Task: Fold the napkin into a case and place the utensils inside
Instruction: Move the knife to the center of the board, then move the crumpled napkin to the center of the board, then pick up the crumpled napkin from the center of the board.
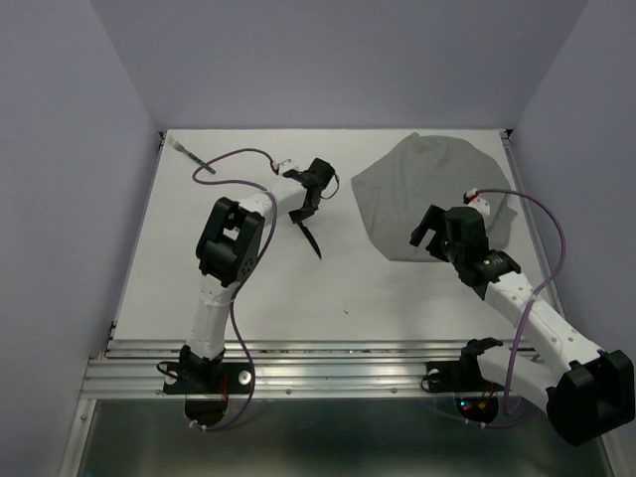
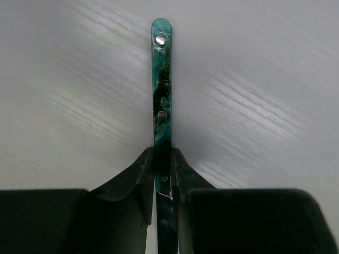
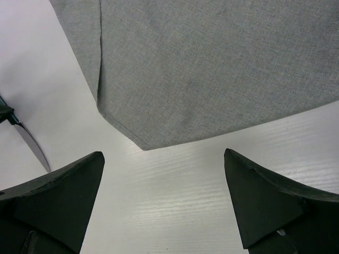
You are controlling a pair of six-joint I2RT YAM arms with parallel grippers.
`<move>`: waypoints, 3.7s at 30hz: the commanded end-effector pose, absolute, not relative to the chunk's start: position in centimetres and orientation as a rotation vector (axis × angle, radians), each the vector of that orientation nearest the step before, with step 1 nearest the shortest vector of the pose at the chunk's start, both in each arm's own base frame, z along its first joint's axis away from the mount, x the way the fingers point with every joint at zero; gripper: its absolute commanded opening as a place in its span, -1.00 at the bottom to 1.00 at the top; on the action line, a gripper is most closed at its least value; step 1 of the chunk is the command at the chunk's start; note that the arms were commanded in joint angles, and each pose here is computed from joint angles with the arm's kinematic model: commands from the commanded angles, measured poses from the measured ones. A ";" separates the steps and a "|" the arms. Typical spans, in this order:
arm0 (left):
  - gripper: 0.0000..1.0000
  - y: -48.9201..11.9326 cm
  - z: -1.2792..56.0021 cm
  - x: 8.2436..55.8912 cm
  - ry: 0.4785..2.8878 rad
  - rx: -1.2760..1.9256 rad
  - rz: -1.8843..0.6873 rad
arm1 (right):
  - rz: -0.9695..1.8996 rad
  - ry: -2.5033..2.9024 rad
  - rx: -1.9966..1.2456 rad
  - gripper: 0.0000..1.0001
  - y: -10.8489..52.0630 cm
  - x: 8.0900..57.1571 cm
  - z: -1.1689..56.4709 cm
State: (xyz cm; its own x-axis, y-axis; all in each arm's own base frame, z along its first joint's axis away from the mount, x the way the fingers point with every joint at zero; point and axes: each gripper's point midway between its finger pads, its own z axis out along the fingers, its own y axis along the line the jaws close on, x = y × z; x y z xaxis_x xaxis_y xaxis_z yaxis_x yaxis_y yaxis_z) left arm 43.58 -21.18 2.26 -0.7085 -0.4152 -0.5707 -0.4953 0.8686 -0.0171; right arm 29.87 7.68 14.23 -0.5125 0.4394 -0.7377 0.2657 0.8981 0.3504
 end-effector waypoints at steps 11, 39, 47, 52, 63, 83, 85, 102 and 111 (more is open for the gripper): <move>-0.52 -5.5 1.0 38.0 2.467 -0.827 0.514 | 0.214 2.199 0.453 1.00 8.8 32.2 14.2; 0.58 -5.3 17.1 37.4 2.256 -0.751 0.106 | 0.604 2.397 0.327 0.01 22.6 42.1 6.3; 0.58 -6.4 17.3 36.5 2.258 -0.696 -0.013 | 0.693 2.400 0.173 -0.87 26.6 41.9 6.3; 0.73 -7.8 16.2 36.4 2.298 -0.658 -0.067 | 0.709 2.388 -0.030 -0.99 30.1 39.0 7.3; 0.89 -13.5 13.9 37.2 2.414 -0.501 -0.094 | 0.468 2.411 -0.205 0.22 29.1 31.5 6.9; 0.73 -25.4 9.5 37.1 2.538 -0.214 0.008 | 0.280 2.298 0.309 0.98 12.7 31.7 11.6; 0.63 -25.7 8.1 37.3 2.558 -0.187 0.051 | 0.296 2.298 0.317 0.96 12.8 31.5 11.6; 0.39 -27.9 4.4 41.9 2.564 -0.138 0.213 | 0.314 2.299 0.294 0.93 13.0 31.1 12.0; -0.03 -27.2 3.9 41.3 2.568 -0.138 0.238 | 0.304 2.312 0.299 0.93 12.9 31.1 11.6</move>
State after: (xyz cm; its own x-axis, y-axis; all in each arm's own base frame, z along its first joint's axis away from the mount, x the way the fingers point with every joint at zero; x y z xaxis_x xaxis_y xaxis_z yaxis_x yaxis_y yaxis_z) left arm 41.76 -28.48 2.82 -0.8467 -0.0687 -0.5275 -0.1392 0.9857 0.0952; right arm 31.05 12.93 11.01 -0.6834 0.3062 -0.6627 0.1281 0.9440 0.3040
